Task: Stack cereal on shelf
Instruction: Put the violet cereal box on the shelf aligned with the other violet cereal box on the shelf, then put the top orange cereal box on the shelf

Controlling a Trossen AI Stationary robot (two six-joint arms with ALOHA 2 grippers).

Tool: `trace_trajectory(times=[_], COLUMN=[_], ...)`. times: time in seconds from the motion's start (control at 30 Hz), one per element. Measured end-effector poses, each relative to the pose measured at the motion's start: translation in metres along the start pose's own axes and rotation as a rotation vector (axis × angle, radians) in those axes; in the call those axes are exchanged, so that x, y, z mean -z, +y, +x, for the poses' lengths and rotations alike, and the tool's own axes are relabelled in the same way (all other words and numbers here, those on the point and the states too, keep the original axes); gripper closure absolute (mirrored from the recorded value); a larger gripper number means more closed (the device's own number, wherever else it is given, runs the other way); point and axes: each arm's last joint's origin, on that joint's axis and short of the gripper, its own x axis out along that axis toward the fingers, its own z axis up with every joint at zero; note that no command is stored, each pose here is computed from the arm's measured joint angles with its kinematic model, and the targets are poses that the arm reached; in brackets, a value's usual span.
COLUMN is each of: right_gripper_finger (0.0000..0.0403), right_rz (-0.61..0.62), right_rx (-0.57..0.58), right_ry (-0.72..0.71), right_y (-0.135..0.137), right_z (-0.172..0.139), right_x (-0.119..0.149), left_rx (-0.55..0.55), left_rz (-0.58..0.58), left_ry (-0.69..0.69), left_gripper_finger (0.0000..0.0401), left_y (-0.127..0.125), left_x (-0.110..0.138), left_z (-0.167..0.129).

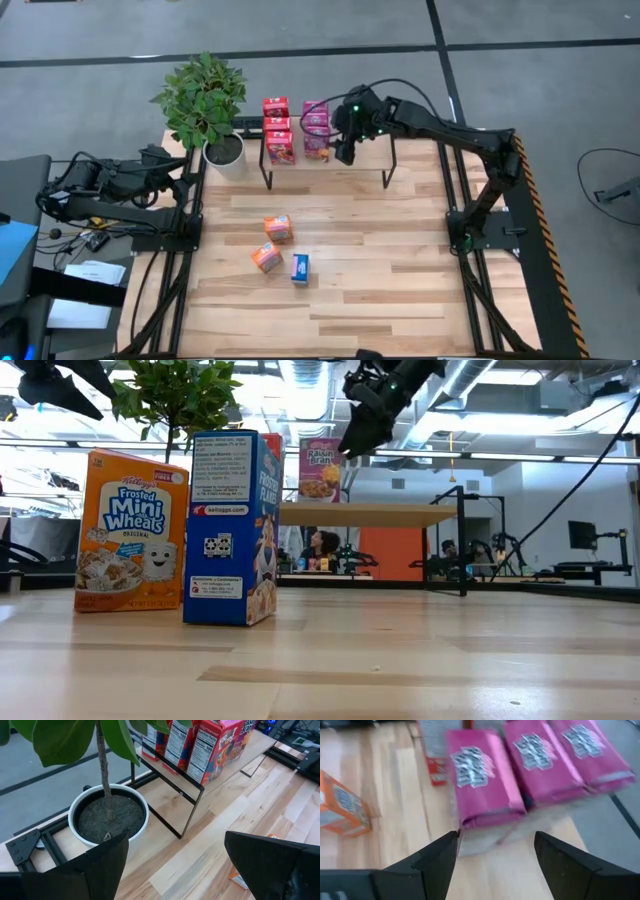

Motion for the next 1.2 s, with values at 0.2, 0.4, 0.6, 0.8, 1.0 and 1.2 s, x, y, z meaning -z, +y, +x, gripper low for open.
trace_trajectory(times=[0.2,0.4,0.6,0.8,1.0,1.2], right_gripper_finger=[0.0112,0.0112,0.0112,0.0112,0.0112,0.0112], right_rz=[0.000,0.015,0.119,-0.034,-0.247,-0.475], right_rx=[0.033,-0.034,-0.304,-0.447,-0.546,-0.545], right_ry=[0.046,0.149,0.355,0.341,0.042,-0.325], right_y=[-0.003,0.014,0.064,0.142,0.205,0.243], right_z=[-0.015,-0.040,-0.059,-0.056,-0.053,-0.047], right_x=[-0.006,-0.012,-0.003,-0.002,-0.007,-0.012], left_rx=[0.000,-0.004,0.004,0.013,0.029,0.056], left_rz=[0.001,0.007,0.008,0.008,0.025,0.042], left_ry=[0.000,0.010,0.026,0.032,0.042,0.059], left_gripper_finger=[0.0080,0.0080,0.0080,0.0080,0.0080,0.0080], left_y=[0.000,0.001,0.001,0.001,0.000,-0.001], left_x=[0.000,0.001,0.002,0.002,0.003,0.003], left_z=[0.000,0.000,0.000,0.000,0.000,0.000])
